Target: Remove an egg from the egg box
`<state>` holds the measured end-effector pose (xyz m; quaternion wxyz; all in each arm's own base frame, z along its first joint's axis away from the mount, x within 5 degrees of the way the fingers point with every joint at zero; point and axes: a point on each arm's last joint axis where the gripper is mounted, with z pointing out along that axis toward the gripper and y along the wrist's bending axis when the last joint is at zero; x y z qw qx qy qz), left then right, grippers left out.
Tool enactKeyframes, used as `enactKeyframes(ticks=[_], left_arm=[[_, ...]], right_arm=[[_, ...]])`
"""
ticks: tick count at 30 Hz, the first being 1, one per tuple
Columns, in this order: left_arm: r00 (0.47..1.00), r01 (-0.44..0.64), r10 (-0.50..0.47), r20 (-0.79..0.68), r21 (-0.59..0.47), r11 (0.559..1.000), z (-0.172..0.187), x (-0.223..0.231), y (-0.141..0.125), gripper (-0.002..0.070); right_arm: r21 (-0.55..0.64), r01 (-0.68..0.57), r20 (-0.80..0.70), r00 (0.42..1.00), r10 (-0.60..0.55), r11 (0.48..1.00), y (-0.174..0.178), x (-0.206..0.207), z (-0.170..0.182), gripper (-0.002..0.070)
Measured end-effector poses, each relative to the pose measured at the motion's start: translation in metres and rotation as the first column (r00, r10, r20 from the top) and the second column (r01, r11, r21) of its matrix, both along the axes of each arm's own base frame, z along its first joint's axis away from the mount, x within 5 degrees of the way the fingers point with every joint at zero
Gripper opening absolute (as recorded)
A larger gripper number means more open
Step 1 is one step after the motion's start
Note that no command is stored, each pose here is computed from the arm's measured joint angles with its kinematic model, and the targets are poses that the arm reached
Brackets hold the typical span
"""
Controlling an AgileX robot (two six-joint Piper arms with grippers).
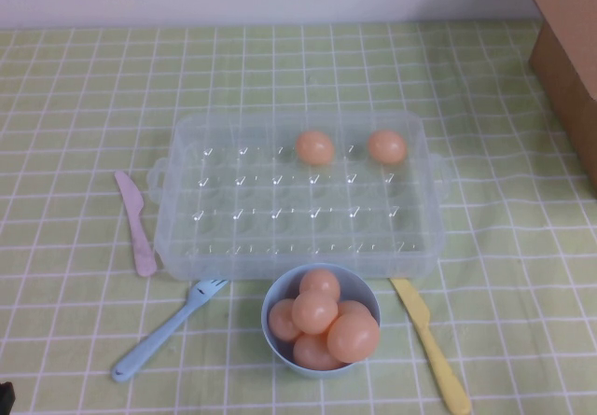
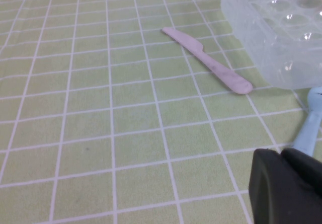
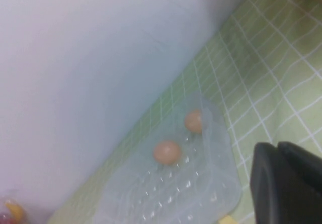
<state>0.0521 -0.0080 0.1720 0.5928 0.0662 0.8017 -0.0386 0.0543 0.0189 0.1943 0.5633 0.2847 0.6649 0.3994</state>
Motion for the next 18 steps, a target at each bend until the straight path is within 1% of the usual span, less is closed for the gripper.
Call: enactKeyframes(ticks=[2,4,7,9,12,14,16,18], left_arm=[[1.000,0.000,0.000,0.000,0.000,1.000,0.000,0.000,0.000,-0.0004],[1.000,0.000,0.000,0.000,0.000,1.000,0.000,0.000,0.000,-0.0004],[1.000,0.000,0.000,0.000,0.000,1.000,0.000,0.000,0.000,-0.0004],[1.000,0.000,0.000,0.000,0.000,1.000,0.000,0.000,0.000,-0.0004],[1.000,0.000,0.000,0.000,0.000,1.000,0.000,0.000,0.000,-0.0004],[1.000,0.000,0.000,0.000,0.000,1.000,0.000,0.000,0.000,-0.0004],[1.000,0.000,0.000,0.000,0.000,1.000,0.000,0.000,0.000,-0.0004],[1.000,0.000,0.000,0.000,0.000,1.000,0.000,0.000,0.000,-0.0004]], right_arm=[[-0.061,-0.030,-0.002,1.000,0.030,0.998,0.002,-0.001,-0.001,-0.0017],[-0.149,-0.082,0.014,0.996,0.085,0.985,0.007,-0.004,0.009,-0.0017],[-0.309,-0.149,-0.002,0.988,0.155,0.939,0.011,-0.006,0.034,-0.0017],[-0.406,-0.206,-0.072,0.979,0.193,0.891,0.013,-0.003,0.051,-0.0017],[-0.531,-0.315,-0.229,0.947,0.225,0.787,0.014,0.012,0.079,-0.0017],[-0.562,-0.383,-0.321,0.918,0.233,0.734,0.013,0.026,0.095,-0.0017],[-0.562,-0.418,-0.370,0.899,0.234,0.714,0.013,0.041,0.108,-0.0017],[-0.548,-0.433,-0.397,0.888,0.233,0.716,0.013,0.057,0.115,-0.0017]])
